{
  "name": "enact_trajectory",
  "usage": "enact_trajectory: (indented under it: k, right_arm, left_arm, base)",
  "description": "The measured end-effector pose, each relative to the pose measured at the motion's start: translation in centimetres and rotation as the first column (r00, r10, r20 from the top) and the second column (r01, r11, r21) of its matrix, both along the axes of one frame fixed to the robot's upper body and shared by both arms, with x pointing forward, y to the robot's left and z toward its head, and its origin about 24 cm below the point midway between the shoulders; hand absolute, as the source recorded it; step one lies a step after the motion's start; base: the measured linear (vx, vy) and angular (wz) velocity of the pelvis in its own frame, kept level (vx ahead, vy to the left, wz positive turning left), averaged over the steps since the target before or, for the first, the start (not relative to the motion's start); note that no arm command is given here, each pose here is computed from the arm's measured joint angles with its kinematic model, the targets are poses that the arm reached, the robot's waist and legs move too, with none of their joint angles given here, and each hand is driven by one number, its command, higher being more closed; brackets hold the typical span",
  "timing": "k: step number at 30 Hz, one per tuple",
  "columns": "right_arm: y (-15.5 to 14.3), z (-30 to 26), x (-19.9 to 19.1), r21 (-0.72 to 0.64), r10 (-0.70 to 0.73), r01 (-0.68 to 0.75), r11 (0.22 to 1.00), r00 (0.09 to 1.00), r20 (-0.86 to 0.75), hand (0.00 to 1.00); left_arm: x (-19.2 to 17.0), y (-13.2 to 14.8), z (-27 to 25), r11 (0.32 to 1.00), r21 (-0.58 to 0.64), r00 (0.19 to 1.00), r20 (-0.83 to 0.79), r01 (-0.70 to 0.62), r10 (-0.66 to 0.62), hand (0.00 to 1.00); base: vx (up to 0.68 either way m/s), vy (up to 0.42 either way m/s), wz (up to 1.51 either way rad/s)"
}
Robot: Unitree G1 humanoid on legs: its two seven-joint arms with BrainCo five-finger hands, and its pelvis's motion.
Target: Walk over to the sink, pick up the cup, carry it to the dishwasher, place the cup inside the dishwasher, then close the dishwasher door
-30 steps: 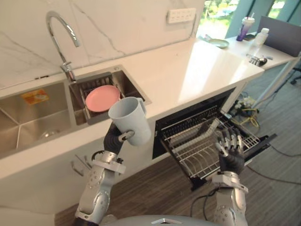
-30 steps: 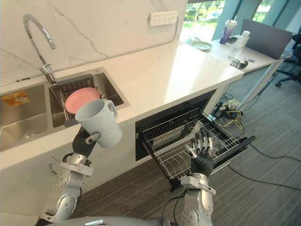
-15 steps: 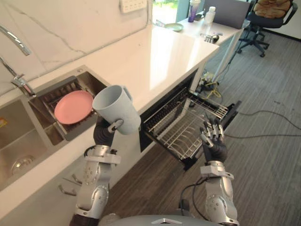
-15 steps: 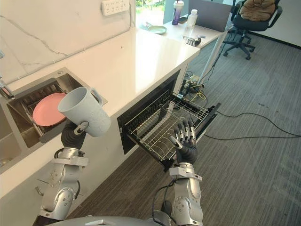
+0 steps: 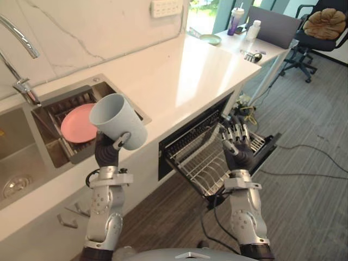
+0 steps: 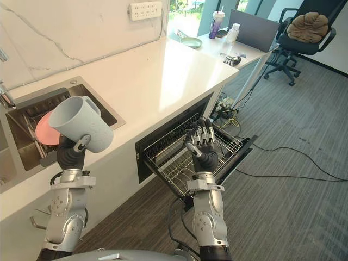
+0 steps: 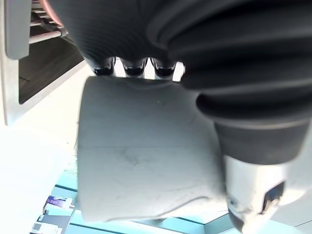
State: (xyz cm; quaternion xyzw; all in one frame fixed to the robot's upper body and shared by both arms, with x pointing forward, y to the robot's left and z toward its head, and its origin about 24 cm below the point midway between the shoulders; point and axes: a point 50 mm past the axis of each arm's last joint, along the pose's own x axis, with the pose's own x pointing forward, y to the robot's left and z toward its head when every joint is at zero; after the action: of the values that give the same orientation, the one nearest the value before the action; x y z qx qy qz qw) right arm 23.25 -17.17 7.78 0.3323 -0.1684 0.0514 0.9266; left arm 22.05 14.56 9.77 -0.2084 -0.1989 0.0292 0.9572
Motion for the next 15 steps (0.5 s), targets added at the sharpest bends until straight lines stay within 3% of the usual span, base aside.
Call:
enact_trajectory:
  k: [15]
  right_arm:
    - [2.3, 0.9, 1.1, -0.01, 0.115, -0.115, 0.993, 0.993, 0.025, 0.0]
  left_arm:
    - [0.0, 0.5, -0.2, 0.997, 0.081, 1.0, 0.005, -0.007, 0.007, 1.0]
  base:
    - [0.07, 0.05, -0.14]
